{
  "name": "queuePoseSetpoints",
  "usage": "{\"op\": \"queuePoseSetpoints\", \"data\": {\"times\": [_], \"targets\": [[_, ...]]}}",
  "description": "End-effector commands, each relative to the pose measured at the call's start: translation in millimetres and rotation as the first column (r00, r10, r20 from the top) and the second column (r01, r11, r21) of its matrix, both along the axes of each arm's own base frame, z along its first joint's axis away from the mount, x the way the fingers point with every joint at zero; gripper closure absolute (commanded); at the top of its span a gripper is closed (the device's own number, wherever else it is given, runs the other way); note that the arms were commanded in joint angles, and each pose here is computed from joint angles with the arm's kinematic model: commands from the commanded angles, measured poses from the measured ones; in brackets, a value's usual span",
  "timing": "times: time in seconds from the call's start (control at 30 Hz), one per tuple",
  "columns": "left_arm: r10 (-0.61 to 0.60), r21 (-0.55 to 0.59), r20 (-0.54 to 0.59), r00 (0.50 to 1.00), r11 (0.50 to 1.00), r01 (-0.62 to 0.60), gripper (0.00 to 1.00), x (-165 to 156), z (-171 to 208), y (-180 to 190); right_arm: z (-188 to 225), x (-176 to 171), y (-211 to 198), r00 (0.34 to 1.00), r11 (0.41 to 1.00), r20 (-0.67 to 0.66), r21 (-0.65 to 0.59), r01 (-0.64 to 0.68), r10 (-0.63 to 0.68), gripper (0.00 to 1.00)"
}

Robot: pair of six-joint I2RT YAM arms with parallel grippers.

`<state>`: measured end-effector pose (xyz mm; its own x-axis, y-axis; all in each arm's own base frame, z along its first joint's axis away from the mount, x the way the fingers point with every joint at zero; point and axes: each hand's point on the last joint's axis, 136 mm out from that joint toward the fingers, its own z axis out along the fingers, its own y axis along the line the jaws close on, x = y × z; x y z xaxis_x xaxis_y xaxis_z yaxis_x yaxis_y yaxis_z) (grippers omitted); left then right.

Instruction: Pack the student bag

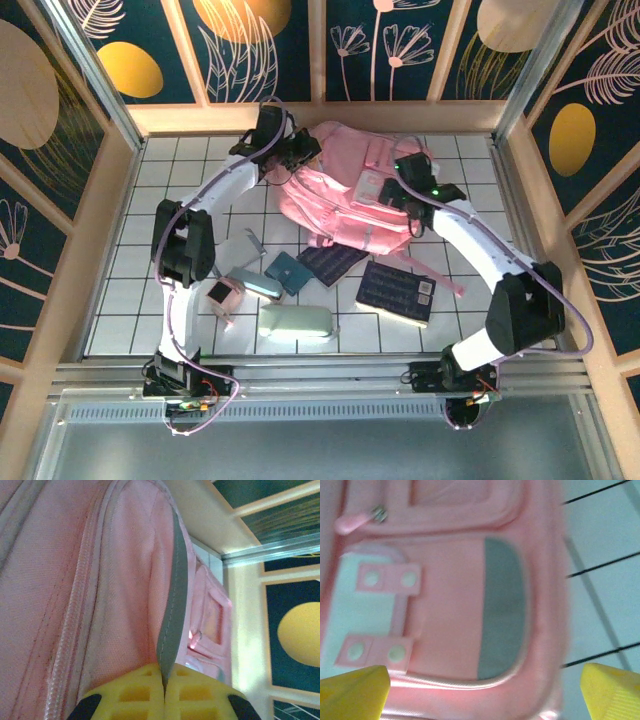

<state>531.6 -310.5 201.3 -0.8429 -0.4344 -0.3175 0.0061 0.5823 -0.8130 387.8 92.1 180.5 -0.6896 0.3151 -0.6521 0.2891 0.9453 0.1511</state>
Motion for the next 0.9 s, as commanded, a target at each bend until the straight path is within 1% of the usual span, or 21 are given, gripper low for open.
{"op": "queuePoseSetpoints", "data": {"times": [0.0, 0.03, 0.1, 0.17, 0.23, 0.27, 0.3, 0.33, 0.4, 0.47, 0.5, 0.53, 0.6, 0.87], "targets": [[-0.026, -0.157, 0.098, 0.995, 0.987, 0.041, 1.0, 7.1, 49.5, -21.0, 57.0, 6.9, -28.7, 0.971, 0.99, 0.197, 0.003, 0.138, -0.136, 0.04], [-0.027, -0.168, 0.094, 0.995, 0.985, 0.043, 1.0, 6.9, 50.0, -22.0, 66.9, 8.7, -26.1, 0.967, 0.992, 0.221, 0.011, 0.129, -0.128, 0.05], [-0.03, -0.184, 0.089, 0.996, 0.982, 0.046, 1.0, 7.1, 50.6, -23.8, 93.0, 14.2, -11.6, 0.957, 0.998, 0.283, 0.005, 0.07, -0.069, 0.07], [-0.032, -0.198, 0.082, 0.996, 0.979, 0.048, 1.0, 6.6, 50.7, -25.0, 110.4, 19.2, 3.2, 0.949, 1.0, 0.314, 0.001, 0.015, -0.015, 0.07], [-0.036, -0.214, 0.077, 0.996, 0.975, 0.052, 1.0, 5.4, 51.5, -26.2, 119.9, 27.3, 37.4, 0.939, 0.981, 0.327, 0.123, -0.151, 0.104, 0.08], [-0.037, -0.224, 0.074, 0.997, 0.973, 0.053, 1.0, 5.0, 51.9, -26.7, 120.7, 29.7, 53.0, 0.932, 0.954, 0.332, 0.203, -0.222, 0.146, 0.1], [-0.038, -0.233, 0.072, 0.997, 0.971, 0.054, 1.0, 4.6, 52.6, -27.4, 120.0, 32.7, 69.9, 0.925, 0.907, 0.332, 0.304, -0.292, 0.187, 0.11], [-0.042, -0.241, 0.071, 0.997, 0.969, 0.058, 1.0, 4.1, 53.7, -28.2, 116.8, 35.4, 82.8, 0.92, 0.859, 0.325, 0.384, -0.339, 0.218, 0.12], [-0.045, -0.251, 0.071, 0.996, 0.966, 0.062, 1.0, 3.8, 56.1, -29.1, 107.0, 43.4, 106.9, 0.918, 0.74, 0.296, 0.549, -0.388, 0.262, 0.16], [-0.048, -0.255, 0.071, 0.996, 0.965, 0.065, 1.0, 3.5, 57.9, -29.7, 96.8, 51.2, 122.0, 0.919, 0.645, 0.268, 0.655, -0.394, 0.289, 0.19], [-0.047, -0.257, 0.071, 0.996, 0.964, 0.064, 1.0, 3.5, 58.5, -29.7, 93.1, 55.3, 126.7, 0.921, 0.608, 0.257, 0.692, -0.388, 0.295, 0.21], [-0.047, -0.257, 0.072, 0.996, 0.964, 0.064, 1.0, 3.6, 59.0, -29.7, 88.1, 59.3, 128.4, 0.927, 0.594, 0.24, 0.715, -0.369, 0.287, 0.22], [-0.044, -0.26, 0.069, 0.997, 0.964, 0.061, 1.0, 3.9, 59.8, -29.5, 78.5, 65.2, 128.1, 0.94, 0.583, 0.212, 0.741, -0.332, 0.266, 0.22], [-0.043, -0.274, 0.07, 0.997, 0.96, 0.061, 1.0, 3.9, 63.5, -30.6, 38.2, 69.7, 126.7, 0.963, 0.523, 0.125, 0.819, -0.235, 0.238, 0.22]]}}
